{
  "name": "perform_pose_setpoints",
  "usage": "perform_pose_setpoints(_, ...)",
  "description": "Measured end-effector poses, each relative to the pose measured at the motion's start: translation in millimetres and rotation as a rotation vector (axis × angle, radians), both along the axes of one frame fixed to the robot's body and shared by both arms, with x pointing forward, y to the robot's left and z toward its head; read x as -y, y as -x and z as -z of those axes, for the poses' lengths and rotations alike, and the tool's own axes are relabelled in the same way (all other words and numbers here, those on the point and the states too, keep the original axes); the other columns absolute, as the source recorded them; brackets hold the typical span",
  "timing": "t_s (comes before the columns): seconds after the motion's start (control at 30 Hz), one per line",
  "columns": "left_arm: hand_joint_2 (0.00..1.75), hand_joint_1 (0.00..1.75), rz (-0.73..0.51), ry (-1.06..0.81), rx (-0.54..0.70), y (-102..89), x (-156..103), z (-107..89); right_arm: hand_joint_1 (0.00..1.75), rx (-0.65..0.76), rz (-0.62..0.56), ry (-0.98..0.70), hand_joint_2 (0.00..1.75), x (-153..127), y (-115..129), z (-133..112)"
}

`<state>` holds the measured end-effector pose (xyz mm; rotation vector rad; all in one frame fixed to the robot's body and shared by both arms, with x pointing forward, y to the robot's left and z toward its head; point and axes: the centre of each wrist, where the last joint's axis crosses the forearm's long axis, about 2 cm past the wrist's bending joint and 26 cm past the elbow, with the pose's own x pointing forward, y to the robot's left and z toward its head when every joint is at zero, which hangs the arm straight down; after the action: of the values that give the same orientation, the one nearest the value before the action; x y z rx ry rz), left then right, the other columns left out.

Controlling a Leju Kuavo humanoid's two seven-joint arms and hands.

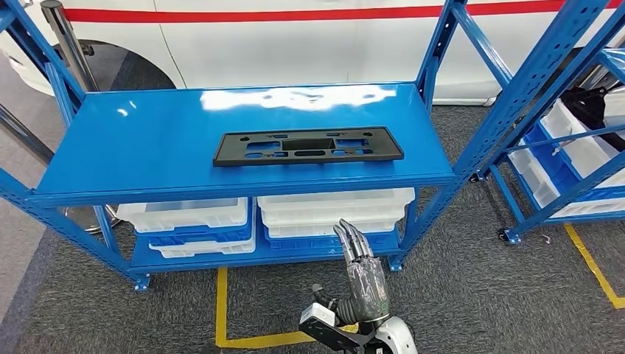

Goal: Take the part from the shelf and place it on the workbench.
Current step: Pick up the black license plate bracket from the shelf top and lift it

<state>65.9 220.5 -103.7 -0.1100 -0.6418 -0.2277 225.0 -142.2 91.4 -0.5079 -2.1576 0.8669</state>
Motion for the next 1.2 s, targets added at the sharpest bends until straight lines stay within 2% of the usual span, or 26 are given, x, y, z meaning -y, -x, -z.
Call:
perform_pose_setpoints(0.9,0.00,0.00,0.000,-0.003,-0.003,0.3,-1.9,0.3,0.00,0.019,0.030,0.012,1.75,12.0,0.1,-2.4)
perform_pose_setpoints(1.2,0.00,0.00,0.000,0.000,0.000,-1.3,-0.1,-0.2,0.00,0.082,0.071,0.056,1.75,24.8,-3.2,-9.8)
